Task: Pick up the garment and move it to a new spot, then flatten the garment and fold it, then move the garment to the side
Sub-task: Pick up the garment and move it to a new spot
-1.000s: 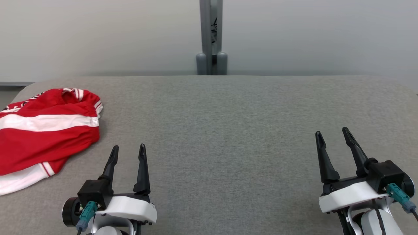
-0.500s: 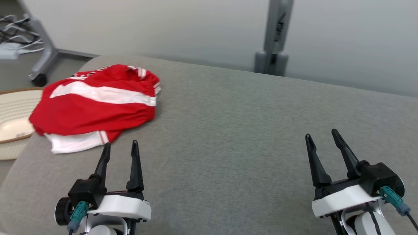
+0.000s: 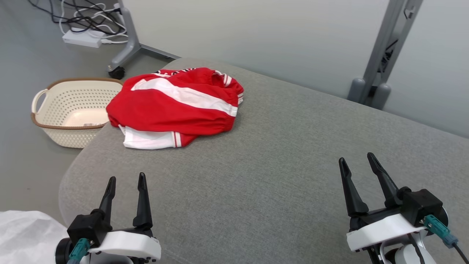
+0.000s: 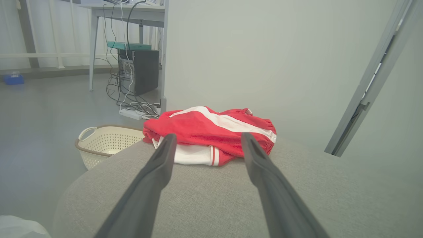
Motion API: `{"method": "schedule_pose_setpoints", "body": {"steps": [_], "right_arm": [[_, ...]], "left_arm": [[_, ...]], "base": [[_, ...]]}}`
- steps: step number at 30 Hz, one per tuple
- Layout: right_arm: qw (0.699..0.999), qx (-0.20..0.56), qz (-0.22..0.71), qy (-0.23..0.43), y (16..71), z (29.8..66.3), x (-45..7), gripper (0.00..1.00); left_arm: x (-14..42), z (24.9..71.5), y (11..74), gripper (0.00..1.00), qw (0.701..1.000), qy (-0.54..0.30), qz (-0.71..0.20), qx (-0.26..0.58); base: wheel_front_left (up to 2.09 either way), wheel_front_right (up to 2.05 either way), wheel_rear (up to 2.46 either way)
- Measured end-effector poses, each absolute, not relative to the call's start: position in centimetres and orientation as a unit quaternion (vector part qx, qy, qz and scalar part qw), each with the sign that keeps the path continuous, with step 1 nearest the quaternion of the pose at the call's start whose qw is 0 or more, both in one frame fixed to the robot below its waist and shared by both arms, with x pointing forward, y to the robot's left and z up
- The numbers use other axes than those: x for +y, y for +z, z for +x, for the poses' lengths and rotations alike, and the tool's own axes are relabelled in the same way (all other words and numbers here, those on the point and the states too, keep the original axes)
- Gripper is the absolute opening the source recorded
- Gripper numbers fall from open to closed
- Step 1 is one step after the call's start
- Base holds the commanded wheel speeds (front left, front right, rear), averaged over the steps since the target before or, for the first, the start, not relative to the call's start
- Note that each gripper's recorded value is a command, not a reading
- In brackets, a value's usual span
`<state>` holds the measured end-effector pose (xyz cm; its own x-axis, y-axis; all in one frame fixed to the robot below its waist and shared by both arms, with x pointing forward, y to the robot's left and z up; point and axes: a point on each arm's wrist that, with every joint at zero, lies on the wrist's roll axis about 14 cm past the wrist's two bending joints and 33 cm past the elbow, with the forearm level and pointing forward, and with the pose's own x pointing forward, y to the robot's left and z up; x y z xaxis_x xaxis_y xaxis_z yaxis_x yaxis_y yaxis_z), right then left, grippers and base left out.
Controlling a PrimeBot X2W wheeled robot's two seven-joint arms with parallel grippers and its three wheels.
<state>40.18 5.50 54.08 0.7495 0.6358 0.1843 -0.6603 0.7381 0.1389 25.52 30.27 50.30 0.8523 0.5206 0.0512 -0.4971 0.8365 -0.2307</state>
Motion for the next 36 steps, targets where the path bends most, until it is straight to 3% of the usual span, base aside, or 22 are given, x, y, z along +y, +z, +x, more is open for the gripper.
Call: {"method": "schedule_pose_setpoints", "body": {"steps": [21,29,36], "right_arm": [[0.929,-0.056,0.084,0.355,53.1,40.3,5.8,1.00],[0.933,-0.070,0.067,0.347,52.7,42.6,5.4,1.00],[0.936,-0.076,0.056,0.339,51.9,44.5,4.5,1.00]], "left_arm": [[33.4,25.4,52.2,1.00,0.946,0.291,-0.109,-0.091],[34.8,31.0,52.7,1.00,0.957,0.265,-0.083,-0.082],[36.3,37.3,49.7,1.00,0.972,0.228,-0.062,-0.001]], "base": [[0.00,0.00,0.00],[0.00,0.00,0.00],[0.00,0.00,0.00]]}}
